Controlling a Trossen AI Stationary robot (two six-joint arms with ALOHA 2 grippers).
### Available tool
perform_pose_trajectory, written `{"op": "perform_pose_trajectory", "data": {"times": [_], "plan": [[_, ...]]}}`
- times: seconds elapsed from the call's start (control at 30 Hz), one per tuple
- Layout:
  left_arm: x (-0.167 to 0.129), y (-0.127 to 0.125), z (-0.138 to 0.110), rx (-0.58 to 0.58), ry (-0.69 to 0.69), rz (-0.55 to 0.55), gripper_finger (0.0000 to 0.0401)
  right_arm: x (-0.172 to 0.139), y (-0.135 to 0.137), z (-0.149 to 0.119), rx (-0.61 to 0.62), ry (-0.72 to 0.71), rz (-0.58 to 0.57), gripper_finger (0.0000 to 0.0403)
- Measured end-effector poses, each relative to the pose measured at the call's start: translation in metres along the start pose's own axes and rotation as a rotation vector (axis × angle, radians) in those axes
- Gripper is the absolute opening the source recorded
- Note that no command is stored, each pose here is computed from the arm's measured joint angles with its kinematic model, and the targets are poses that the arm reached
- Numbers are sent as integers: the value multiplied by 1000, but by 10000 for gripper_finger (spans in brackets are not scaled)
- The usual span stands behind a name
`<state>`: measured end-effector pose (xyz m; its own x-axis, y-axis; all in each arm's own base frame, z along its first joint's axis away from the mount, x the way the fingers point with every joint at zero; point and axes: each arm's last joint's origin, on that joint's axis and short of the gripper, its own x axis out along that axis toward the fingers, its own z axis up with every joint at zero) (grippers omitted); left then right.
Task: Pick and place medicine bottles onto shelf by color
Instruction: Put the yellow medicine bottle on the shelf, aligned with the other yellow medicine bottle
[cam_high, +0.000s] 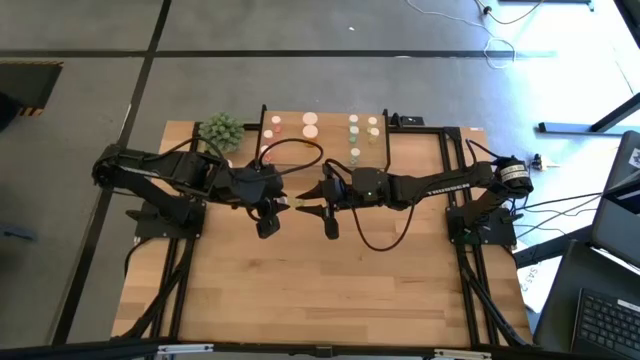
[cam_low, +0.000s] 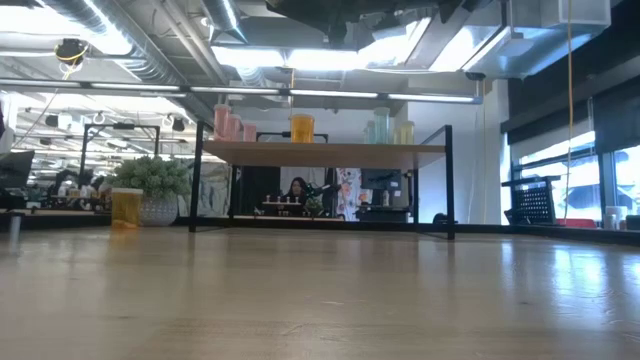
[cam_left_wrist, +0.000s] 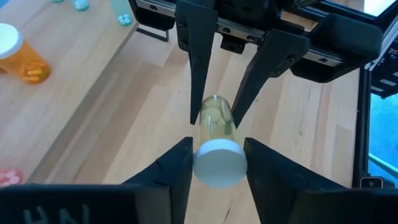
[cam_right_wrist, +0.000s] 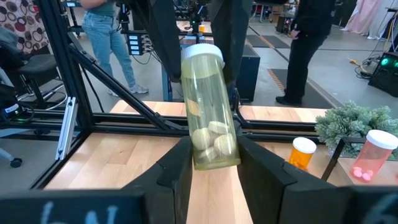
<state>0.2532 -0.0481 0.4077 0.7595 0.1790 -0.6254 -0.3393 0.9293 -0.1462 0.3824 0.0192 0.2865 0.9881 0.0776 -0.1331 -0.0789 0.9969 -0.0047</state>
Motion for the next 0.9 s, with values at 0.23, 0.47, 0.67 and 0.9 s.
{"op": "perform_pose_trajectory", "data": {"times": [0.23, 0.47, 0.67, 0.9], "plan": [[0, 0, 0, -1, 1, 0, 171, 0, 0, 0, 0, -3, -2, 119], [0, 2, -4, 65, 37, 18, 180, 0, 0, 0, 0, -3, -5, 119], [-3, 6, -7, 83, 57, 63, 180, 0, 0, 0, 0, -2, -6, 119], [-3, 7, -10, 94, 83, 78, 180, -1, -2, 1, -3, -1, -8, 119]]}}
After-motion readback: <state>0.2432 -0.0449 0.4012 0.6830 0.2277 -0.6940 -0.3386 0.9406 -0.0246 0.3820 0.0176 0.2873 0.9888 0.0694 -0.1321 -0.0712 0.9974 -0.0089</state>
